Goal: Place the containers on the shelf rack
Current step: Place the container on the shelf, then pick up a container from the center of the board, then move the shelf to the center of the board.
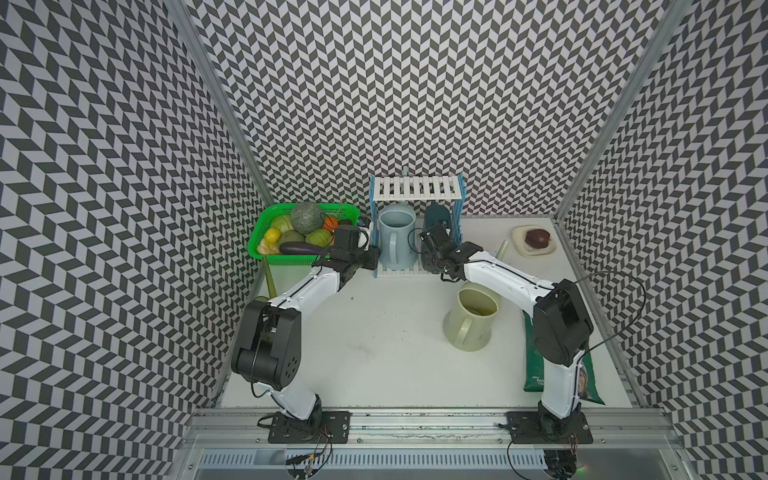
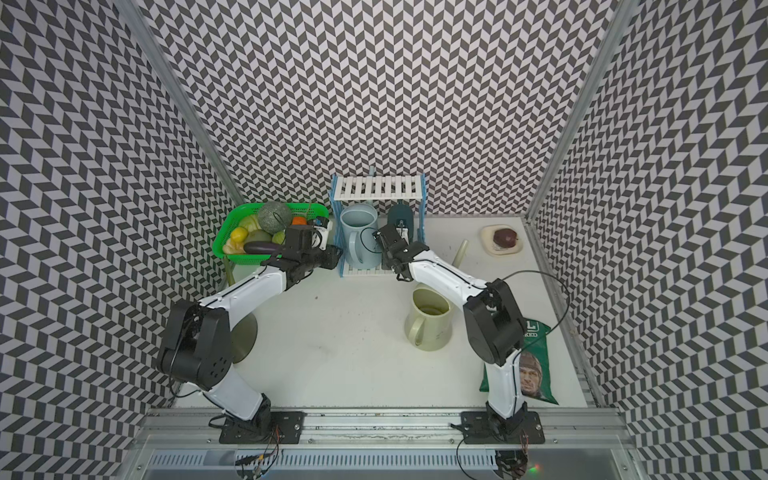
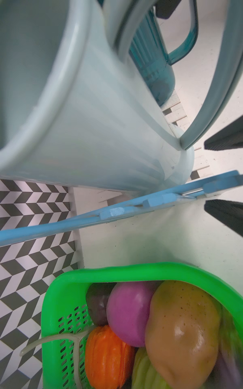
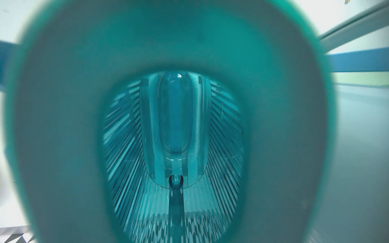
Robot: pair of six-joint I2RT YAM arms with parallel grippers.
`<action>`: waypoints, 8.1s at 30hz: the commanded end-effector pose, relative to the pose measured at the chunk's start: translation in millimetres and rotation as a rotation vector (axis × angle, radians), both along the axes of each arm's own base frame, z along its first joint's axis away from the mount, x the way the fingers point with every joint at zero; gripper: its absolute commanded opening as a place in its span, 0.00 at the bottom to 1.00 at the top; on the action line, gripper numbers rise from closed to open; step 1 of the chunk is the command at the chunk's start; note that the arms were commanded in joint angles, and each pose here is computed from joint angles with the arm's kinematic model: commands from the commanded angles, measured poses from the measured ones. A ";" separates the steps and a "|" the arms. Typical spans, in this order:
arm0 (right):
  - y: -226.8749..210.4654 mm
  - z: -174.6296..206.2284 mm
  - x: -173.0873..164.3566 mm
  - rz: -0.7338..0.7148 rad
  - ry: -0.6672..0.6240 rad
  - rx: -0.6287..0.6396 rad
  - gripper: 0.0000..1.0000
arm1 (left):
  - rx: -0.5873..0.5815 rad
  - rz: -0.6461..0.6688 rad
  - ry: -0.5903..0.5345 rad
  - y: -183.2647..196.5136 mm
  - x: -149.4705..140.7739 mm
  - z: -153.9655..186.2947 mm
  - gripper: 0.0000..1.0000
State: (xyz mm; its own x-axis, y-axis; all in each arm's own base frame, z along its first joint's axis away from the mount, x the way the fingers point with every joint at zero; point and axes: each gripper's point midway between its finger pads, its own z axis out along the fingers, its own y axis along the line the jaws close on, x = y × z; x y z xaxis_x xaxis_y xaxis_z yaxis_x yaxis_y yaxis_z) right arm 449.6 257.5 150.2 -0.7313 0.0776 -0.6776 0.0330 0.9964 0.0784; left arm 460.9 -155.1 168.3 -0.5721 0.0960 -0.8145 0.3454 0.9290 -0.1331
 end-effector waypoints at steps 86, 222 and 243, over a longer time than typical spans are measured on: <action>-123.9 193.9 -50.4 -0.012 -0.520 0.131 0.82 | -0.010 -0.291 -0.206 -25.3 -97.6 131.4 1.00; -225.3 120.0 -50.6 0.024 -0.271 0.164 0.64 | -0.108 -0.418 -0.335 -74.3 -142.3 279.1 0.09; -82.5 35.0 12.0 0.199 -0.171 0.112 0.55 | -0.115 -0.067 -0.548 2.5 -132.0 355.4 0.09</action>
State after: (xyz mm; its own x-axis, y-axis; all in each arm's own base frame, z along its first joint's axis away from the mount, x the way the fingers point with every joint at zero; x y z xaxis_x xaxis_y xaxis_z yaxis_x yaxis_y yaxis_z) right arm 444.0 167.6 166.3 -0.6815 -0.0055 -0.7318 -0.1962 0.9647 0.1756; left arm 340.2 -167.7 467.4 -0.2183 0.0945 -0.9713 0.4910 0.8708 -0.0256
